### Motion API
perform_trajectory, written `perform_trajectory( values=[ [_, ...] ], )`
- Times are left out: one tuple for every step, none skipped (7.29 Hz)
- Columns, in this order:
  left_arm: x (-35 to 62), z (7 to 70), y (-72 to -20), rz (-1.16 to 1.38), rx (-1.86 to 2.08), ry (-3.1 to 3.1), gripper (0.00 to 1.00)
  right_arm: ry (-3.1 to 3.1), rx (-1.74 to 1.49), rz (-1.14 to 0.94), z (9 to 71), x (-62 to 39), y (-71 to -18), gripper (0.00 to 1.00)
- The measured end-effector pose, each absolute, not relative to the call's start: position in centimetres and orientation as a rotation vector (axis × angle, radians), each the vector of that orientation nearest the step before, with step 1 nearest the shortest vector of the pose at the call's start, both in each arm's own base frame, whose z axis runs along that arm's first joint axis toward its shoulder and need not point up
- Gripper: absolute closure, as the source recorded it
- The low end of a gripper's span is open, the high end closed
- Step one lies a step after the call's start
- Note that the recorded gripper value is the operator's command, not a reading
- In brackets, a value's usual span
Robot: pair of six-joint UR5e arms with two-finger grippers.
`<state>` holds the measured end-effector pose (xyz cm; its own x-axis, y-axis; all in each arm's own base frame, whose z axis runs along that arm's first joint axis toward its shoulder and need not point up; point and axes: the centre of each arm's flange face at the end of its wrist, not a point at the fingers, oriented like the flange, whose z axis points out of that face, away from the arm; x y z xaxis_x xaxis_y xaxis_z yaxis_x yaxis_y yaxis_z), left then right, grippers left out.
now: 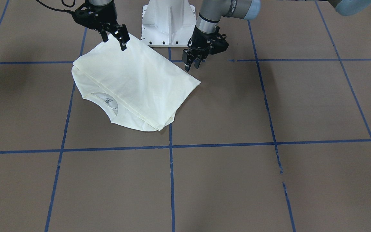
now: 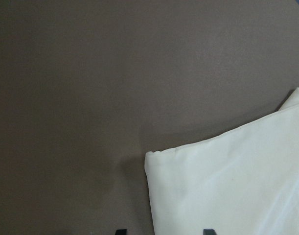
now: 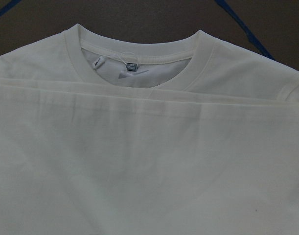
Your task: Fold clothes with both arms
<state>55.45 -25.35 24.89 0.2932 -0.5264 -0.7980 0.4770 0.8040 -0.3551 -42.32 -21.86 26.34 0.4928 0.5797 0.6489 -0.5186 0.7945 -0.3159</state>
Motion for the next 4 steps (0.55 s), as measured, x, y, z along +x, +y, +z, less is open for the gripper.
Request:
perform_trajectory(
  values=[
    [56.0, 24.9, -25.6, -0.674, -0.040, 1.080, 0.43, -0.809, -0.080, 0.670, 26.7, -42.7, -22.0, 0.00],
    [56.4, 25.1, -25.8, -0.679, -0.031, 1.074, 0.43, -0.798, -0.079, 0.671, 27.1, -43.1, -22.0, 0.00],
    [56.8, 25.5, -26.1, -0.682, -0.026, 1.066, 0.43, -0.789, -0.078, 0.672, 27.5, -43.4, -22.1, 0.00],
    [57.2, 25.8, -26.3, -0.685, -0.022, 1.058, 0.48, -0.781, -0.077, 0.672, 27.7, -43.7, -22.1, 0.00]
  ],
)
